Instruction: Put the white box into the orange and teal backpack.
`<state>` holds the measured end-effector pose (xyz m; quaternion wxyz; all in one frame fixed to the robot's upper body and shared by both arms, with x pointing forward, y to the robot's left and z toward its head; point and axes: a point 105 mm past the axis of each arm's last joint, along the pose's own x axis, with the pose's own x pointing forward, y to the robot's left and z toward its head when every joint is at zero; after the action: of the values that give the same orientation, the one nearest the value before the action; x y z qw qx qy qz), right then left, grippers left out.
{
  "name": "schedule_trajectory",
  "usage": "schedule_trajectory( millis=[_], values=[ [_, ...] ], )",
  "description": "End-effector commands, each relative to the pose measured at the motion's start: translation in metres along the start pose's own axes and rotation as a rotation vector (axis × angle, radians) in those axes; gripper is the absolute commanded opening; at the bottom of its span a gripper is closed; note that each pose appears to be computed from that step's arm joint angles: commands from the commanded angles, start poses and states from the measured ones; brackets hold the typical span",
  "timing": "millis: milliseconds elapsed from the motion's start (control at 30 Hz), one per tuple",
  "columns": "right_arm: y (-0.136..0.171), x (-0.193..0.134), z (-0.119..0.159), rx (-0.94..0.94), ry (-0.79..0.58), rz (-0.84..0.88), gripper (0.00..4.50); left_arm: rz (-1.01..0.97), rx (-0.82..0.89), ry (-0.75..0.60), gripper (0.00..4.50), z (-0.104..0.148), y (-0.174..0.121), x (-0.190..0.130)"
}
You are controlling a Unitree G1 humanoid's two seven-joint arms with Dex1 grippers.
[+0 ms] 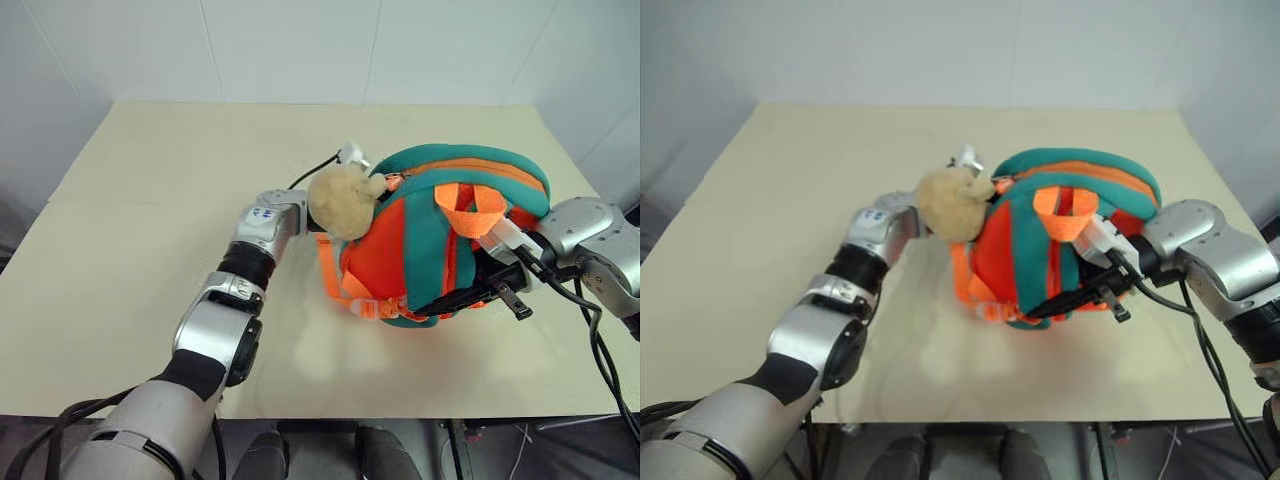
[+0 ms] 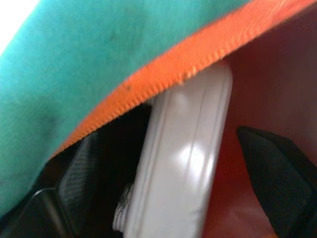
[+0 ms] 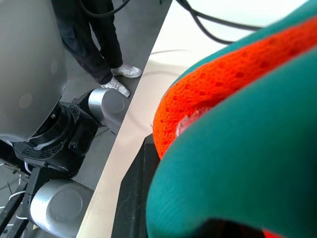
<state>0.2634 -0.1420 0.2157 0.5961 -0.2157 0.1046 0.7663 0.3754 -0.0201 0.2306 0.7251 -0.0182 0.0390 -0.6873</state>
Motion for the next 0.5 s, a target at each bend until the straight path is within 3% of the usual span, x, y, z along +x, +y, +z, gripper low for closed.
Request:
schedule_trajectory(
  millis=[33,67,167,500],
  values=[
    [0.003,-0.004,0.009,-0.037,-0.006,0.043,0.65,-0.002,0.083,-0.042,4.48,0.025,-0.009,-0.011],
    [0.002,-0.003,0.009,-0.038,-0.005,0.043,0.65,-0.010,0.091,-0.042,4.48,0.025,-0.012,-0.013],
    [-0.001,-0.003,0.009,-0.041,-0.005,0.039,0.65,0.022,0.063,-0.024,3.91,0.022,-0.010,-0.013],
    [-0.003,-0.002,0.009,-0.044,-0.002,0.035,0.65,0.007,0.151,-0.007,0.66,0.035,-0.028,-0.025]
  ],
)
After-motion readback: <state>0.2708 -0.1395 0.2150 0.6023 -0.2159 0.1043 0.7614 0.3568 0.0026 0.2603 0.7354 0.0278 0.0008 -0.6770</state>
